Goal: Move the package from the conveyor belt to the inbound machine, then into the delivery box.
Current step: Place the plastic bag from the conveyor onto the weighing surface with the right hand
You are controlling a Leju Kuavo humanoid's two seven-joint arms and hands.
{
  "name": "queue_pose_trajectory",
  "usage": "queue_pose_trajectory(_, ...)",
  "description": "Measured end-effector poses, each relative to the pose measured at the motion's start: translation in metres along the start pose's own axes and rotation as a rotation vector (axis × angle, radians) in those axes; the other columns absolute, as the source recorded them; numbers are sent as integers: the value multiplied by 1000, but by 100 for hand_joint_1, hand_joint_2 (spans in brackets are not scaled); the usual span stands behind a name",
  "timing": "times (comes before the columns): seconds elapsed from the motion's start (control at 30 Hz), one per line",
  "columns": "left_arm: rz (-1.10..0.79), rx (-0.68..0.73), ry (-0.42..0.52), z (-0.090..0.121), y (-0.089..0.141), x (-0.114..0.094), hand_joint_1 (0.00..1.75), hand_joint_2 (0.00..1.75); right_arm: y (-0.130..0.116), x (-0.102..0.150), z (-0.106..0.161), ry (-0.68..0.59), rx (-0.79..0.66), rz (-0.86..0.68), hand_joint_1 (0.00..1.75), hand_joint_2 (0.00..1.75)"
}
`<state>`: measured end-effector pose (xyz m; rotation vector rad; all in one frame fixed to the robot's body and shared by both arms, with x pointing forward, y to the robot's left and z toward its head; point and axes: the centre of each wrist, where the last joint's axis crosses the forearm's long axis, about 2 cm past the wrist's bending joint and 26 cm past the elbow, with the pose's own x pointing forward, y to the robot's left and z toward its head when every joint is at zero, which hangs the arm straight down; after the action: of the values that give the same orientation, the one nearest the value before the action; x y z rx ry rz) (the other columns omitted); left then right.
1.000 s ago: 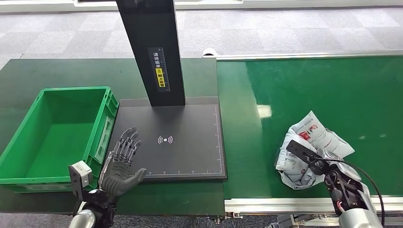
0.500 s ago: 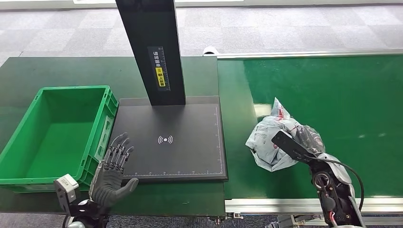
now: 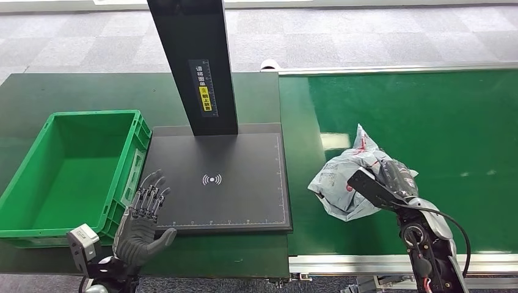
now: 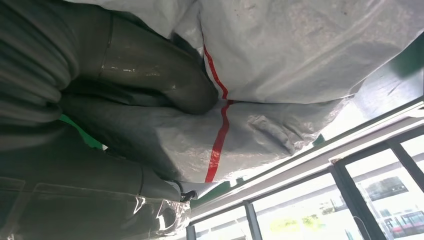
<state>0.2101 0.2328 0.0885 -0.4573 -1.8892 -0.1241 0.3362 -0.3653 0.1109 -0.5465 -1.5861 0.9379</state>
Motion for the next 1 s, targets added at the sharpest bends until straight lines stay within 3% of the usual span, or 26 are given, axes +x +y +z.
queue_pose_trajectory(0.2,1,-10,-5,0,0,0,0,175,-1,6,4,-85,-71,-20,175,175)
queue_pose_trajectory(0.47,-4,-14,-32,-1,2,-2,0,175,5,38,16,-269,-140,-14,175,175)
queue_pose_trajectory(0.6,6,-30,-45,-10,3,-4,0,175,6,78,-29,-417,-78,250,175,175)
queue_pose_trajectory(0.73,15,-53,-55,-22,2,-5,0,175,22,132,-78,-565,-21,365,175,175)
queue_pose_trajectory(0.87,17,-69,-49,-26,2,-7,0,175,37,165,-97,-645,55,415,175,175)
queue_pose_trajectory(1.0,16,-76,-43,-28,3,-9,0,175,46,177,-103,-677,97,439,175,175)
